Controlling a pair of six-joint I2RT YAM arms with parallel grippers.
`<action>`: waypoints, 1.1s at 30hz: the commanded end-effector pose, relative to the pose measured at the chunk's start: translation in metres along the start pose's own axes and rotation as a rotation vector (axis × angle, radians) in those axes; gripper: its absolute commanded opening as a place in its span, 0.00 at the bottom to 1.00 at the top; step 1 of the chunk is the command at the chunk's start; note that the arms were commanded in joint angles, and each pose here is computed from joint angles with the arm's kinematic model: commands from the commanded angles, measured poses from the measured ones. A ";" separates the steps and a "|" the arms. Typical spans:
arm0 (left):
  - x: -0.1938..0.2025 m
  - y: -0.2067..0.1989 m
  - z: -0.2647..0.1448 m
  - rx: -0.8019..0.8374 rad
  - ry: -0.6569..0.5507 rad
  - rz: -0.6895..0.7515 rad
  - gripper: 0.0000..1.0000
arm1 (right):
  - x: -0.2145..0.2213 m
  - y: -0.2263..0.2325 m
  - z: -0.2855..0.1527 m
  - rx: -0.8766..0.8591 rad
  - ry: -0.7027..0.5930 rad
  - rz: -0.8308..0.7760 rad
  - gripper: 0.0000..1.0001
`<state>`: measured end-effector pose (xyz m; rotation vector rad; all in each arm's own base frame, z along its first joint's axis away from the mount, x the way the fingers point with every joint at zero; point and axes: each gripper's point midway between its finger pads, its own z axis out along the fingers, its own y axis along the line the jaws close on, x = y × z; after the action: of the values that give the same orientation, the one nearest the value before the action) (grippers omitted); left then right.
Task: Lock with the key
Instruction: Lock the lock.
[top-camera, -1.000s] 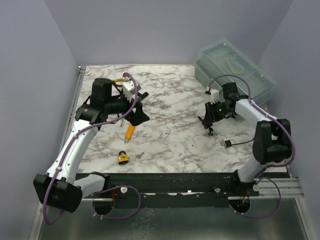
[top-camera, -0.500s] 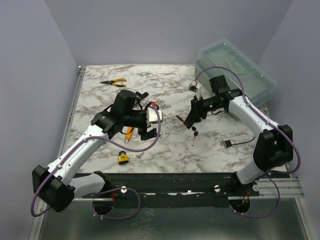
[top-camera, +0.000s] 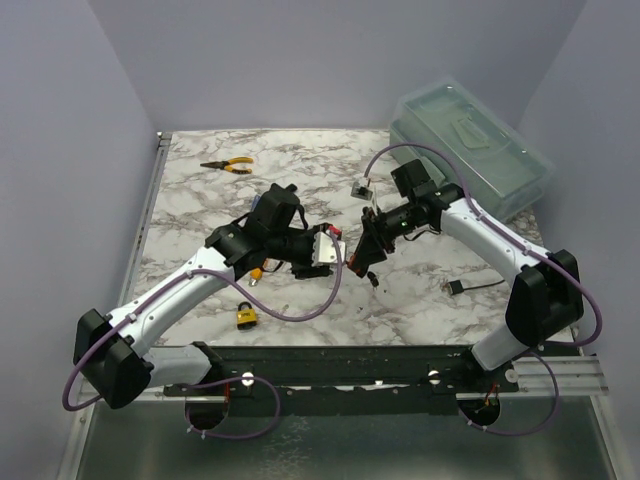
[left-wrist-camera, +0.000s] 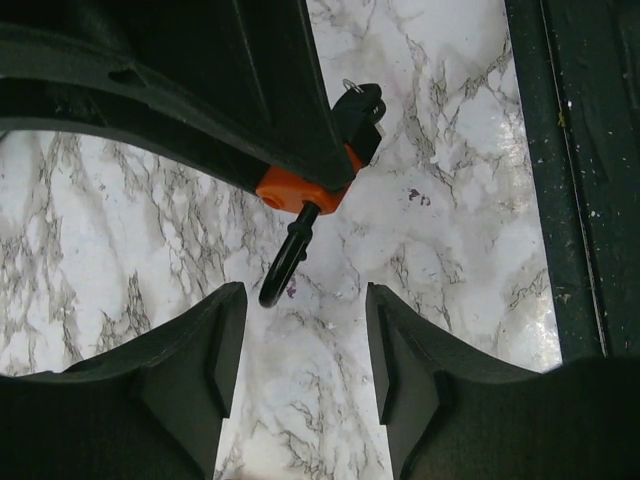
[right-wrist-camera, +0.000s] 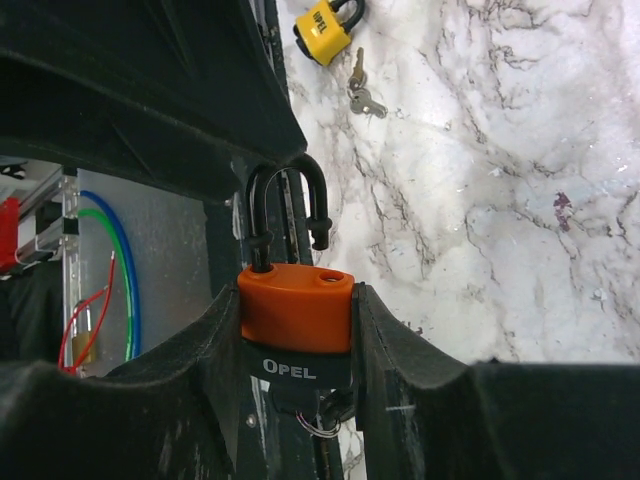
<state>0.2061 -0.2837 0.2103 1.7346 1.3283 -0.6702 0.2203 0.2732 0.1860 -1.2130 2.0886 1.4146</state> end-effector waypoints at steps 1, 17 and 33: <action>-0.012 0.002 0.004 -0.007 -0.013 0.064 0.55 | -0.005 0.025 0.000 -0.076 -0.016 0.001 0.00; -0.008 -0.001 0.007 -0.047 0.036 -0.063 0.00 | -0.009 0.047 0.002 -0.142 -0.015 -0.035 0.16; -0.053 -0.013 -0.035 0.007 -0.169 -0.578 0.00 | -0.041 0.057 -0.049 0.122 -0.238 -0.251 0.97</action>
<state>0.1909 -0.2738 0.2217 1.3806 1.7344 -0.8937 0.2121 0.2578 0.2564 -1.1665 1.8611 1.2673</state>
